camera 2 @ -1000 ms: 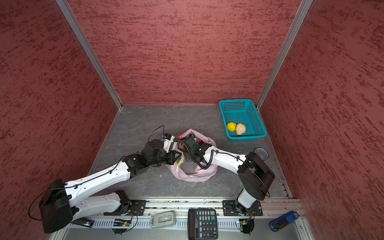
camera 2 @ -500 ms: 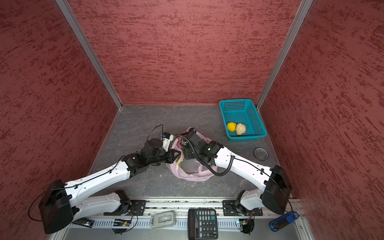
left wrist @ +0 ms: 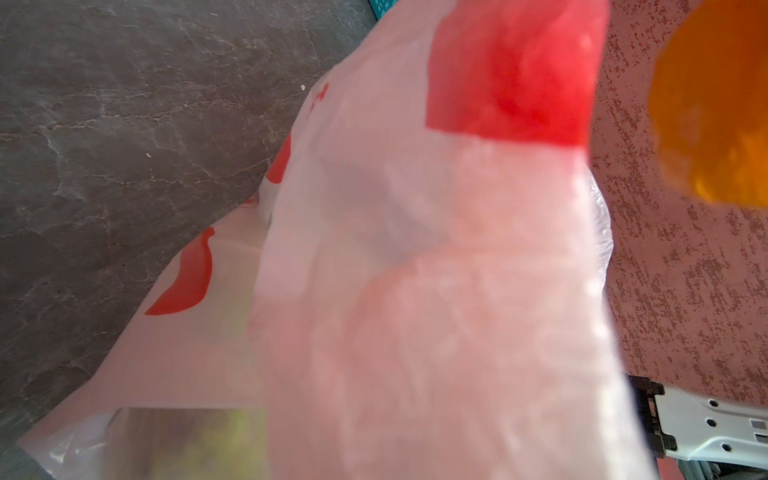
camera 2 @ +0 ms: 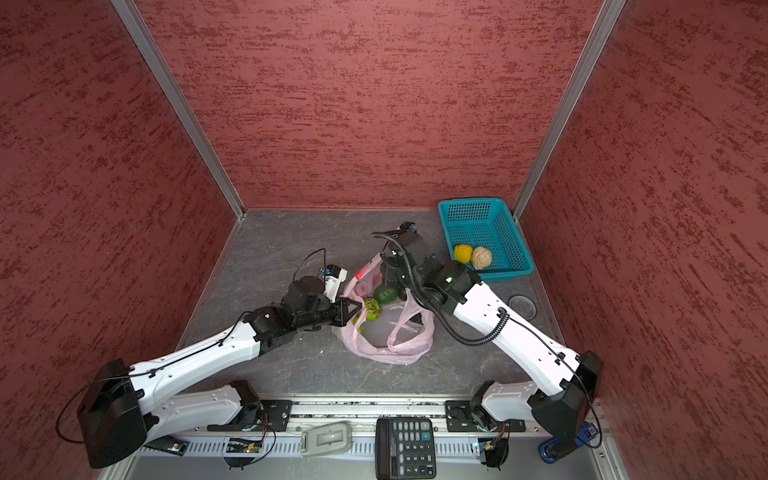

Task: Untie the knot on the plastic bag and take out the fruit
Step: 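Lift the orange tangerine out and carry it toward the teal basket, then lower the tangerine into the teal basket and open the right gripper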

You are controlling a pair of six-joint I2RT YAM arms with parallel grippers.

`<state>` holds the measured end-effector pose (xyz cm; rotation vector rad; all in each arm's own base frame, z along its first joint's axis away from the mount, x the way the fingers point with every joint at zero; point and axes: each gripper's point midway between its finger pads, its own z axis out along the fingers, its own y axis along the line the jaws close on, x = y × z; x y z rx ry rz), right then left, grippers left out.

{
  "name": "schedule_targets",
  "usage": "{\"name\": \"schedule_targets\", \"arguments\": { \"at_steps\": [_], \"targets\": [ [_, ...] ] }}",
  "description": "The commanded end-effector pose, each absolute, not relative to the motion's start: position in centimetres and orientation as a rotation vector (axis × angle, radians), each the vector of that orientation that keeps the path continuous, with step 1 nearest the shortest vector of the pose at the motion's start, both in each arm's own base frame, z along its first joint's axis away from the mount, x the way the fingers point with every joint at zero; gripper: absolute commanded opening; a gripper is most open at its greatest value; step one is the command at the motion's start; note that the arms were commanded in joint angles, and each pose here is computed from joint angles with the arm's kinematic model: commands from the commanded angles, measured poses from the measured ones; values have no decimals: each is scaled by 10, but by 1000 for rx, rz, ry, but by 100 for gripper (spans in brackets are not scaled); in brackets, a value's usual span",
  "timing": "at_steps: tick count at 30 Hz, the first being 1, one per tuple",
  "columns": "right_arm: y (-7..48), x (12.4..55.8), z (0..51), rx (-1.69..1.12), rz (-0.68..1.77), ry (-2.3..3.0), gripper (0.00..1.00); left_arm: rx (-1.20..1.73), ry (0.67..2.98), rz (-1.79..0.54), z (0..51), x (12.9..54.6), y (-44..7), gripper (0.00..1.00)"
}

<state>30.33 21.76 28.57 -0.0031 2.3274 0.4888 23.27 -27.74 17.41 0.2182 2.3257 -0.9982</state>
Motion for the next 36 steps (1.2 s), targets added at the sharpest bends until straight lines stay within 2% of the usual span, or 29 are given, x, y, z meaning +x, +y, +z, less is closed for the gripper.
{"name": "schedule_targets", "arguments": {
  "at_steps": [1, 13, 22, 26, 32, 36],
  "targets": [
    [170, 323, 300, 99, 416, 2264, 41, 257, 2307, -1016, 177, 231, -280, 0],
    [27, 412, 260, 463, 245, 2180, 41, 257, 2310, -1018, 177, 231, -281, 0],
    [-29, 478, 194, 582, 177, 2262, 41, 241, 2315, -1006, 177, 233, -280, 0],
    [-32, 486, 161, 586, 147, 2348, 42, 230, 2312, -996, 177, 234, -279, 0],
    [-34, 473, 127, 608, 116, 2421, 45, 210, 2302, -987, 178, 236, -277, 0],
    [-34, 470, 120, 613, 114, 2437, 57, 212, 2301, -988, 179, 236, -277, 0]
  ]
}}
